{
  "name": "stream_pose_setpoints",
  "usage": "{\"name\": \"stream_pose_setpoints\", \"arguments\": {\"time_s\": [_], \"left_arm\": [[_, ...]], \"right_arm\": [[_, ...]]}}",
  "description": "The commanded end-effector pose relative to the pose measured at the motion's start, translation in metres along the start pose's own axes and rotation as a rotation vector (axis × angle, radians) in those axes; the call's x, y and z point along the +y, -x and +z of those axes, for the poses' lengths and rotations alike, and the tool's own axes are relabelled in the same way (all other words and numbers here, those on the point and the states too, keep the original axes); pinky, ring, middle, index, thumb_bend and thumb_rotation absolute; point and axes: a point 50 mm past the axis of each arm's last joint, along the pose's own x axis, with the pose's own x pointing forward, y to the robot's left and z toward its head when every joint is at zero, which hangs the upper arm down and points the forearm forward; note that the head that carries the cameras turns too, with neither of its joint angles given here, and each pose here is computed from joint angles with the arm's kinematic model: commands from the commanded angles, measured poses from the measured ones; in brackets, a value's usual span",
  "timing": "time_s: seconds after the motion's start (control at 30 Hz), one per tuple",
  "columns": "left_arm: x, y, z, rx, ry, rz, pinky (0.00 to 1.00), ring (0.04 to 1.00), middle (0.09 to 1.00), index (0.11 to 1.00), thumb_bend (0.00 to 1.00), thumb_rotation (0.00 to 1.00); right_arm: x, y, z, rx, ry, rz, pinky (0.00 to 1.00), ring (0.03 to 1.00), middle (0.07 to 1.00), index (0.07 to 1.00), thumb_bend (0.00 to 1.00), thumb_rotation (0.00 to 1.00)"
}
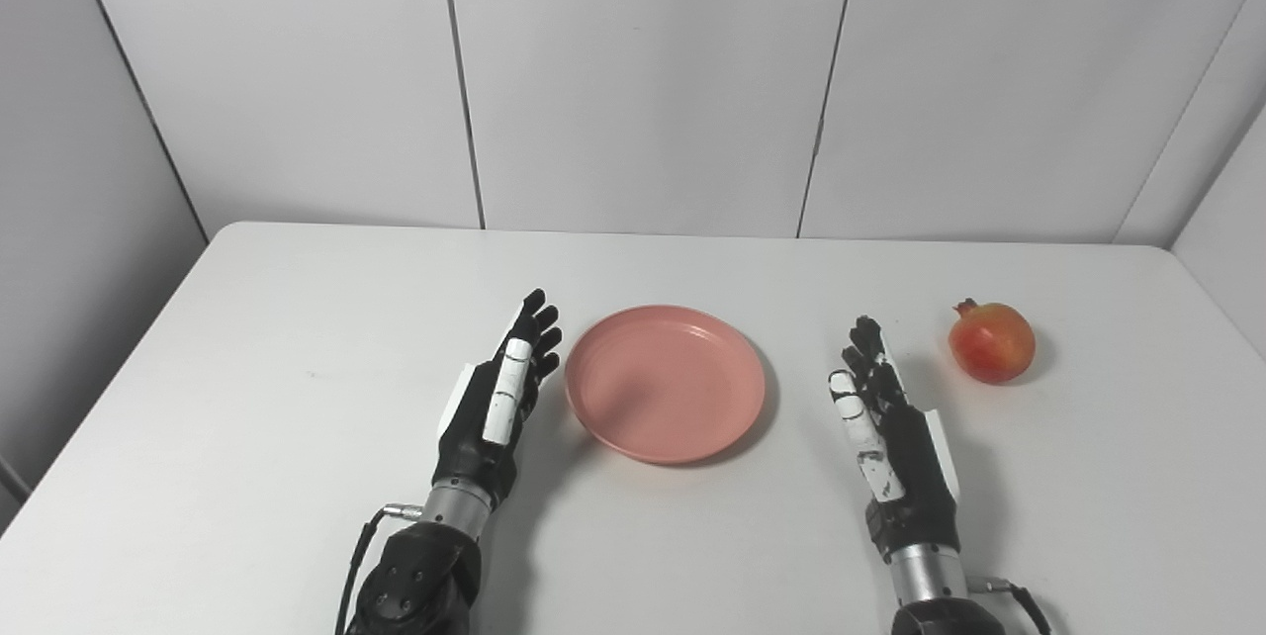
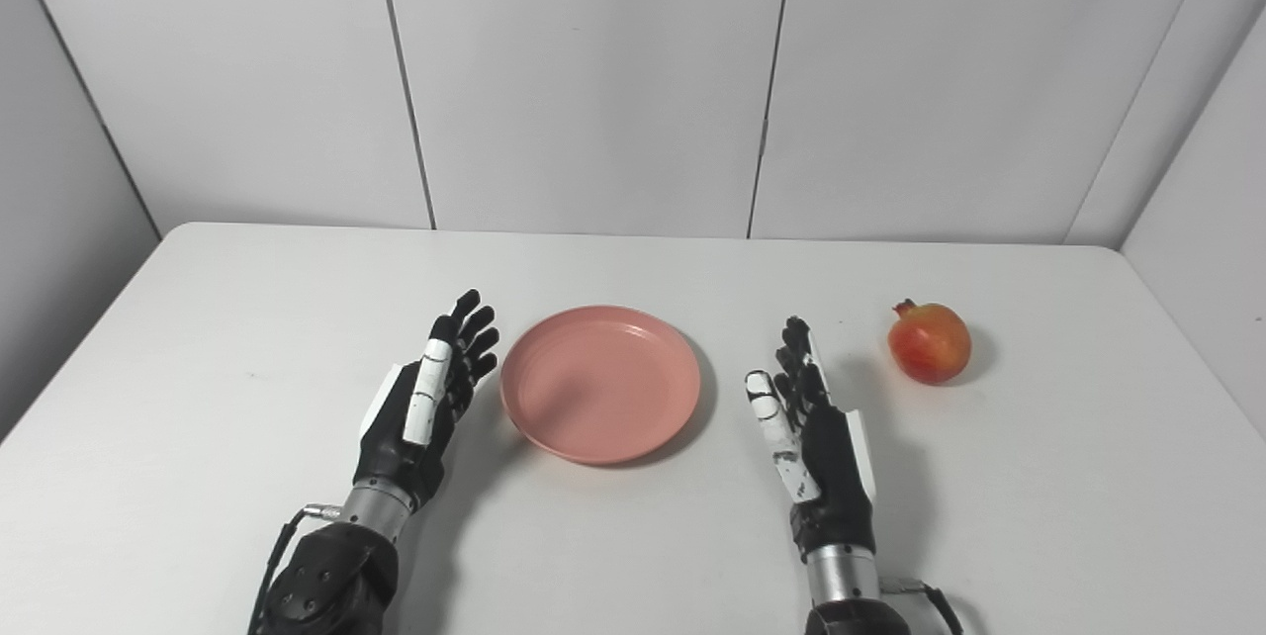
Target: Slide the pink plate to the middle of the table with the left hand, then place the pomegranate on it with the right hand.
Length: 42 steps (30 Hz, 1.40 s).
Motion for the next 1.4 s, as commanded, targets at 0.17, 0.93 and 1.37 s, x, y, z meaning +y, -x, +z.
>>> {"name": "stream_pose_setpoints", "arguments": {"time_s": [0.17, 0.93, 1.37], "left_arm": [[-0.007, 0.0, 0.015, -0.072, 0.036, -0.026, 0.94, 0.949, 0.96, 0.959, 0.67, 1.0], [0.004, -0.011, 0.021, -0.094, -0.039, 0.004, 1.0, 0.997, 0.998, 0.997, 0.69, 1.0], [0.008, -0.044, 0.022, -0.097, -0.095, 0.061, 0.99, 0.998, 0.999, 1.0, 0.69, 1.0]], "right_arm": [[0.015, -0.017, 0.021, -0.048, 0.027, 0.038, 1.0, 1.0, 1.0, 1.0, 0.72, 0.9], [0.018, -0.015, 0.023, -0.041, 0.018, 0.043, 1.0, 1.0, 1.0, 1.0, 0.74, 0.89], [0.016, -0.015, 0.024, -0.035, 0.001, 0.031, 1.0, 1.0, 1.0, 1.0, 0.73, 0.89]]}}
